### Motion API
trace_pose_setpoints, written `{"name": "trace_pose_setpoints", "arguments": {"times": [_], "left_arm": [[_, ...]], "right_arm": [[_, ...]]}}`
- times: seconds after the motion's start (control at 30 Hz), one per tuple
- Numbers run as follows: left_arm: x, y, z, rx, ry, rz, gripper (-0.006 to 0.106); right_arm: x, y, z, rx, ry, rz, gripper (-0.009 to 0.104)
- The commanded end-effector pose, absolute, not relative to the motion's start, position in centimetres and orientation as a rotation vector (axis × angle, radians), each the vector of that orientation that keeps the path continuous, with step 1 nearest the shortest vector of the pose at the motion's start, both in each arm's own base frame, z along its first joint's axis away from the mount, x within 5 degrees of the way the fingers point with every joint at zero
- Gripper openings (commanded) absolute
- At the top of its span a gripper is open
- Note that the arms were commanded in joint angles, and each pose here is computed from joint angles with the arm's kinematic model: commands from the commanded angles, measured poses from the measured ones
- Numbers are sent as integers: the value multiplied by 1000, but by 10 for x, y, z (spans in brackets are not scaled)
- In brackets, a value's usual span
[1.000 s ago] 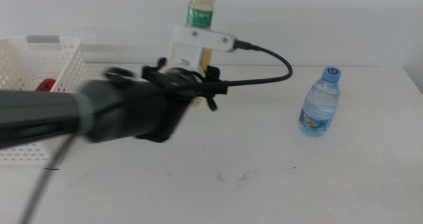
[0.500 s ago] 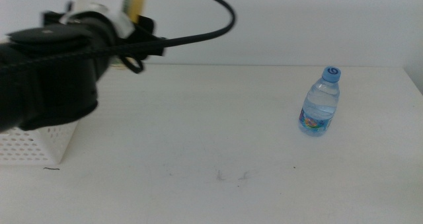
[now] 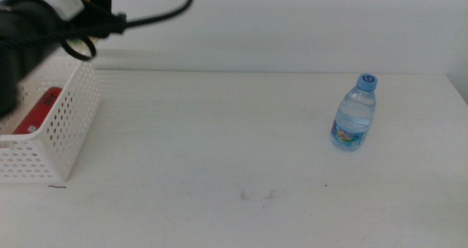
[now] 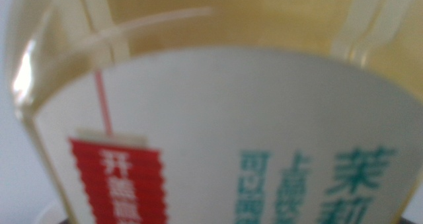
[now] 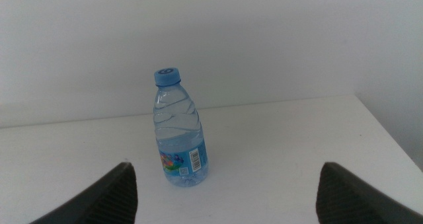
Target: Use arms to grab the bottles and put them into the dustbin to the left of the table.
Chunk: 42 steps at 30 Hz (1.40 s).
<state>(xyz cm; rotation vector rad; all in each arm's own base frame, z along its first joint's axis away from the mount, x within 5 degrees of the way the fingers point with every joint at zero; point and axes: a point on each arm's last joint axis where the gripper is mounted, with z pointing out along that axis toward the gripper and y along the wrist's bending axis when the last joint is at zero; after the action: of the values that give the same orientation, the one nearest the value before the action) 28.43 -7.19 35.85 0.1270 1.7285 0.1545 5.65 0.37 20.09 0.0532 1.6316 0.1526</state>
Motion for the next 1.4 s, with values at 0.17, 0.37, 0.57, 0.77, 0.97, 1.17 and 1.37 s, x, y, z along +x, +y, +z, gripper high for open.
{"name": "trace_pose_setpoints", "arguments": {"times": [0.17, 0.37, 0.57, 0.77, 0.97, 1.17, 1.37], "left_arm": [[293, -12, 371, 81, 1791, -51, -2], [310, 46, 375, -69, 2001, 21, -2], [338, 68, 374, -50, 2206, -22, -2], [358, 75, 341, 3, 2438, -53, -2], [366, 79, 301, 34, 2653, -89, -2], [368, 87, 280, 48, 2770, -9, -2], [372, 91, 262, 73, 2836, 15, 5]], "right_arm": [[56, 3, 201, 46, 1619, 133, 91], [56, 3, 201, 46, 1619, 133, 91], [56, 3, 201, 46, 1619, 133, 91], [56, 3, 201, 46, 1619, 133, 91], [56, 3, 201, 46, 1619, 133, 91], [56, 3, 201, 46, 1619, 133, 91], [56, 3, 201, 46, 1619, 133, 91]]}}
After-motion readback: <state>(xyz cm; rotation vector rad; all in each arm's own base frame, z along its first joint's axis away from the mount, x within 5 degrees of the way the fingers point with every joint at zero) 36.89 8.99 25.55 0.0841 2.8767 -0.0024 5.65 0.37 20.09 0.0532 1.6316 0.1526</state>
